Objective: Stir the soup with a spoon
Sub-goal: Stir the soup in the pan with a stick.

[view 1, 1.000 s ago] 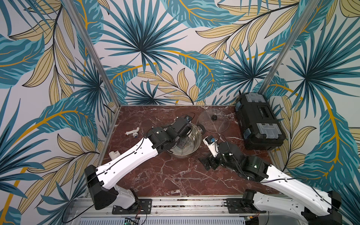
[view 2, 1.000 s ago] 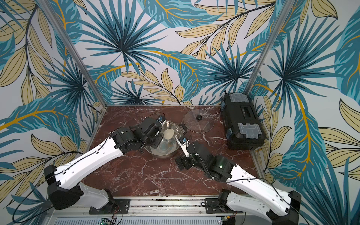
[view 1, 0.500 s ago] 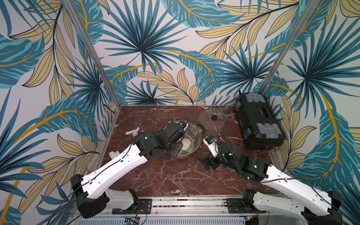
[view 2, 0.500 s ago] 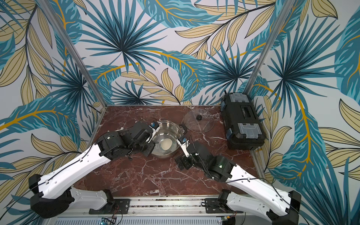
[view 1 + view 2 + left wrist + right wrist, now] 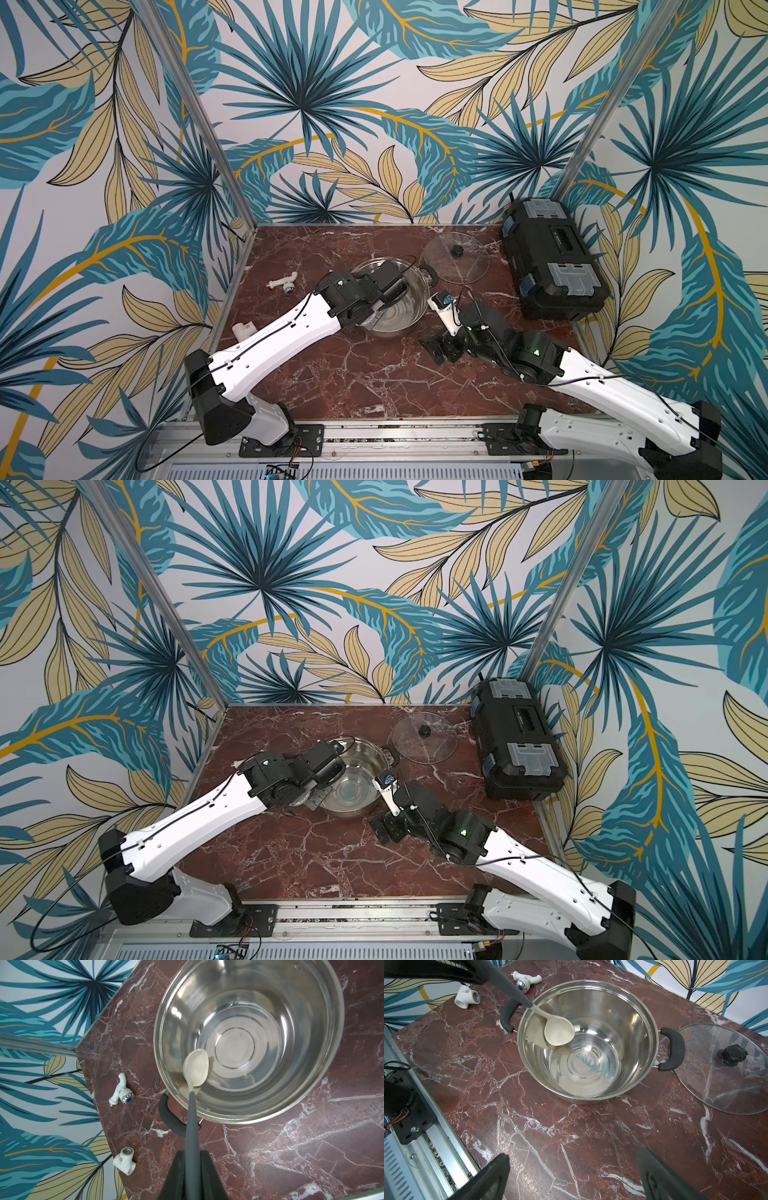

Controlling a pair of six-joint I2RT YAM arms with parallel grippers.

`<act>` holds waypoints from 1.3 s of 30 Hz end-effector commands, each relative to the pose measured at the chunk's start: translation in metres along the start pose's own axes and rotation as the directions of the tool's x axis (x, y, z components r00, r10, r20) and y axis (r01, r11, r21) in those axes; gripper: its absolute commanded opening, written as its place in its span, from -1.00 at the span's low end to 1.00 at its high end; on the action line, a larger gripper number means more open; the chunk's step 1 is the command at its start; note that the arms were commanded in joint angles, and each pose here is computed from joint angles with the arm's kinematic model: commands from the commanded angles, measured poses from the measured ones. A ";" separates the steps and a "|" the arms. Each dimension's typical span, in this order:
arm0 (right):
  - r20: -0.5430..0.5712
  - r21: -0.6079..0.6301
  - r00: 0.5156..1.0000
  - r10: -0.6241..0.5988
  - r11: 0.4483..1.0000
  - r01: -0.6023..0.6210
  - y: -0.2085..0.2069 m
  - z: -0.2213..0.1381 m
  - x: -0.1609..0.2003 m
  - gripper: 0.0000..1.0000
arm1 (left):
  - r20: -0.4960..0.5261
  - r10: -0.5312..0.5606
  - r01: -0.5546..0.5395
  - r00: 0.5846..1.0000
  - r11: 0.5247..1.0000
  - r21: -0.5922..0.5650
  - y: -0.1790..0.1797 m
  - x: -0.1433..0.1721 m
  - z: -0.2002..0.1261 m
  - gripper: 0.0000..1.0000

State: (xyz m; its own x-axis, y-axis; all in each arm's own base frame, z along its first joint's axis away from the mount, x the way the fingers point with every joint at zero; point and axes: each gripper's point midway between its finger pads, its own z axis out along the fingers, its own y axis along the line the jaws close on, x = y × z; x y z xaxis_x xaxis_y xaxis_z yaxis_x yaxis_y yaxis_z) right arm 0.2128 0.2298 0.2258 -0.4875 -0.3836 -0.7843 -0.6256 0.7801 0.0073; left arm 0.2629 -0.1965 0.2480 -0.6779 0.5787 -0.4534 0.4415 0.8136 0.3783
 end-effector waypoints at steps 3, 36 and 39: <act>0.021 0.008 1.000 0.015 1.000 -0.015 -0.003 -0.006 0.002 0.99 | 0.205 -0.098 0.095 0.974 0.995 0.026 0.003 -0.055 -0.017 -1.00; 0.025 -0.013 0.999 0.026 1.000 -0.026 0.000 -0.009 0.000 0.99 | 0.054 -0.101 0.100 0.993 0.995 0.010 0.018 0.024 -0.030 -1.00; 0.027 -0.024 0.999 0.032 0.999 -0.032 0.003 -0.007 -0.001 0.99 | 0.082 -0.082 0.087 0.993 0.994 -0.060 0.026 0.009 -0.027 -1.00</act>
State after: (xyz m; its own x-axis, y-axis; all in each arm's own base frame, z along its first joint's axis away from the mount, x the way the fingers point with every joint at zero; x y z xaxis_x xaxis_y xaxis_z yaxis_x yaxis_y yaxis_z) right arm 0.2081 0.2217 0.2305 -0.4855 -0.3689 -0.7926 -0.6180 0.7861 0.0127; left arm 0.2351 -0.1798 0.2630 -0.6948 0.4926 -0.5241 0.4070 0.8700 0.2782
